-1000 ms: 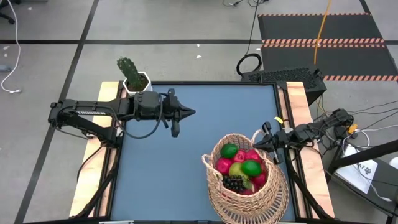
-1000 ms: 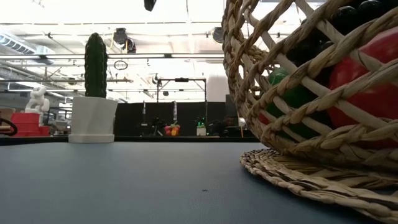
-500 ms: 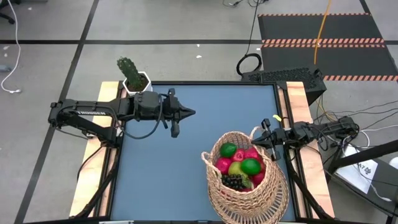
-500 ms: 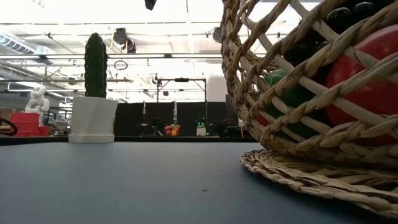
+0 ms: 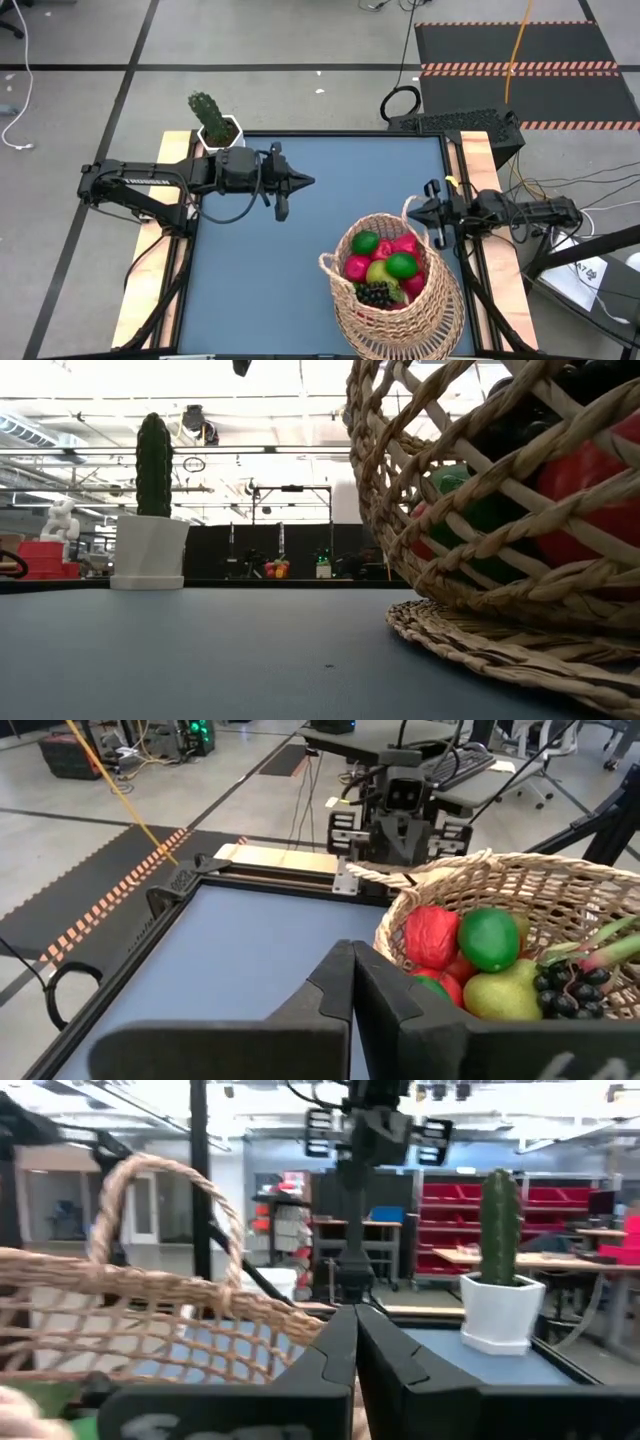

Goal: Build produce basket
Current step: Return to Home Position

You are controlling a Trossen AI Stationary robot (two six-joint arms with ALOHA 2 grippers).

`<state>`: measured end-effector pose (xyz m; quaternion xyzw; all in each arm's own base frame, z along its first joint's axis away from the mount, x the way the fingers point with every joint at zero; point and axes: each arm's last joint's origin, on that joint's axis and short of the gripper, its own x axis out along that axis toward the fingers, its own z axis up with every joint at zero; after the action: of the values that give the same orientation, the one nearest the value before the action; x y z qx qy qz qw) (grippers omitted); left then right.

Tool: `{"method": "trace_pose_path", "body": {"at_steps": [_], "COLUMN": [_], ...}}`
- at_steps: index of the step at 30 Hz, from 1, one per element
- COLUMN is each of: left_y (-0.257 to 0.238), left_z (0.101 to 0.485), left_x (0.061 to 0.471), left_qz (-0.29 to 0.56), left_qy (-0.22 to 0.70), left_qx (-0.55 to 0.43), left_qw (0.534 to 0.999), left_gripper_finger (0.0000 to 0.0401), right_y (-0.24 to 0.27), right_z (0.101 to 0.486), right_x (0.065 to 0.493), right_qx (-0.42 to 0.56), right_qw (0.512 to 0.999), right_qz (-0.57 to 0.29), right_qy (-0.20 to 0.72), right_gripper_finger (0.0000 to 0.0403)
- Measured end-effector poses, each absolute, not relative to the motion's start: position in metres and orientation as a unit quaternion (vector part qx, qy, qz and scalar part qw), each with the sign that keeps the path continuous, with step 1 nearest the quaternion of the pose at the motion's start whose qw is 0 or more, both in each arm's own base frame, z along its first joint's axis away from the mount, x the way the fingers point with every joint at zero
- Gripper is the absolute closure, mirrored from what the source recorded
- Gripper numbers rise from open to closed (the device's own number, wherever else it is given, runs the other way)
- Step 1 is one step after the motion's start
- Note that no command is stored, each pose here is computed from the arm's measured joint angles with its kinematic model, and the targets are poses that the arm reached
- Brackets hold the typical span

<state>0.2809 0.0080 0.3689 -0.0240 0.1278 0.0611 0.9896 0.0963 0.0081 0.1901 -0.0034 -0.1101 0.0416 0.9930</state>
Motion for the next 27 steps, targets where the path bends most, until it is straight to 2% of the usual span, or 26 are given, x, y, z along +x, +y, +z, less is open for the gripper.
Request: {"method": "trace_pose_path", "body": {"at_steps": [8,16,27], "left_y": [0.008,0.011,0.011], "left_z": [0.369,0.37,0.37], "left_x": [0.281,0.281,0.281], "left_qz": [0.061,0.065,0.066], "left_qy": [0.127,0.124,0.124], "left_qx": [-0.023,-0.011,-0.012], "left_qw": [0.99,0.99,0.99], "left_gripper_finger": [0.0392,0.0391,0.0395], "right_y": [-0.007,-0.016,-0.014], "right_z": [0.191,0.19,0.17], "right_x": [0.097,0.105,0.111], "right_qx": [-0.001,0.003,0.0], "right_qw": [0.993,0.999,0.999], "right_qz": [-0.032,0.041,0.034], "right_qy": [-0.11,-0.021,0.019], "right_gripper_finger": [0.0403,0.0403,0.0403]}}
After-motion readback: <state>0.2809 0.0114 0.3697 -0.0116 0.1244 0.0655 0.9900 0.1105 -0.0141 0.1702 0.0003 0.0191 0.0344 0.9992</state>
